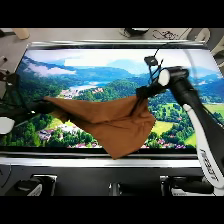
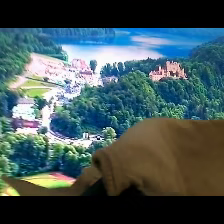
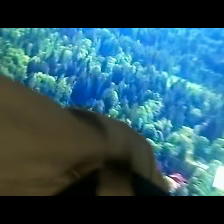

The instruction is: Fold the shirts.

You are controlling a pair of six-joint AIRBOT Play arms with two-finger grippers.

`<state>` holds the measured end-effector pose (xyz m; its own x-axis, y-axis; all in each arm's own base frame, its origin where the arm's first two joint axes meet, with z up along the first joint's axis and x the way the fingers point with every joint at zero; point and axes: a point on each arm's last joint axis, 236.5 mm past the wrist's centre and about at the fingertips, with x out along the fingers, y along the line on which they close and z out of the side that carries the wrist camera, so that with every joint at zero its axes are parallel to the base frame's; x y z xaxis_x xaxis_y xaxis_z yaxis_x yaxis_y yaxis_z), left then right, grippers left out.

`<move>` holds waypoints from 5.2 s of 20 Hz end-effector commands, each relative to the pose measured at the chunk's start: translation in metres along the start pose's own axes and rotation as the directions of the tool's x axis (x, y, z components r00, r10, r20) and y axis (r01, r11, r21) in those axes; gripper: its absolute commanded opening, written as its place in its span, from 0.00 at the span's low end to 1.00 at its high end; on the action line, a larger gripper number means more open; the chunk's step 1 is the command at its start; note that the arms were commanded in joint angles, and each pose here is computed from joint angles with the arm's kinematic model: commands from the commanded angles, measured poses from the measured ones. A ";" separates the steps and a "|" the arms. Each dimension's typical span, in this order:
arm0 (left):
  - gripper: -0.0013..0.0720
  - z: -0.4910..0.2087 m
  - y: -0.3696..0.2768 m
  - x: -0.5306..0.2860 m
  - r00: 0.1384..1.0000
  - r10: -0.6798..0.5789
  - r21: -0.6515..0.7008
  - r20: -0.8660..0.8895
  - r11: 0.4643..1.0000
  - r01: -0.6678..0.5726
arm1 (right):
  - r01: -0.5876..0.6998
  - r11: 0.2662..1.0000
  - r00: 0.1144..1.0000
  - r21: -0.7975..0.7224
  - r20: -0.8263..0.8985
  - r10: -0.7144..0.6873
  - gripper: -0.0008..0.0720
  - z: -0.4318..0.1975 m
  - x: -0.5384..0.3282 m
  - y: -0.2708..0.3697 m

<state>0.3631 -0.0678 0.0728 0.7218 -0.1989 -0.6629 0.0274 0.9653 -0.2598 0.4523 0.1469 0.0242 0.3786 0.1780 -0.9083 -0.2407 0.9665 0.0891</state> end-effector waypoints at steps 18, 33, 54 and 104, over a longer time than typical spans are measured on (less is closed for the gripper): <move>0.05 -0.014 -0.005 0.006 0.999 -0.032 0.071 -0.023 0.997 0.034 | -0.226 0.721 0.853 0.655 -0.224 0.471 0.38 -0.227 0.054 0.082; 0.05 0.204 -0.061 -0.463 0.571 -0.056 0.099 0.819 0.994 -0.045 | -0.028 0.978 0.438 0.207 0.882 -0.174 0.03 -0.074 -0.534 -0.033; 0.15 -0.020 0.052 0.120 0.908 0.125 -0.190 -0.399 0.958 -0.216 | -0.119 0.794 0.993 0.596 0.094 0.078 0.30 -0.035 0.068 -0.006; 0.05 0.234 -0.117 -0.499 0.432 -0.170 0.236 0.886 0.966 -0.105 | 0.143 0.974 0.345 0.174 0.914 -0.214 0.03 -0.023 -0.540 -0.043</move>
<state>0.3069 -0.0120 0.4278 0.9828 -0.1522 -0.1046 0.1322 0.9752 -0.1774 0.3600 0.0146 0.3346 0.8840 0.2171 -0.4140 -0.1410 0.9682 0.2067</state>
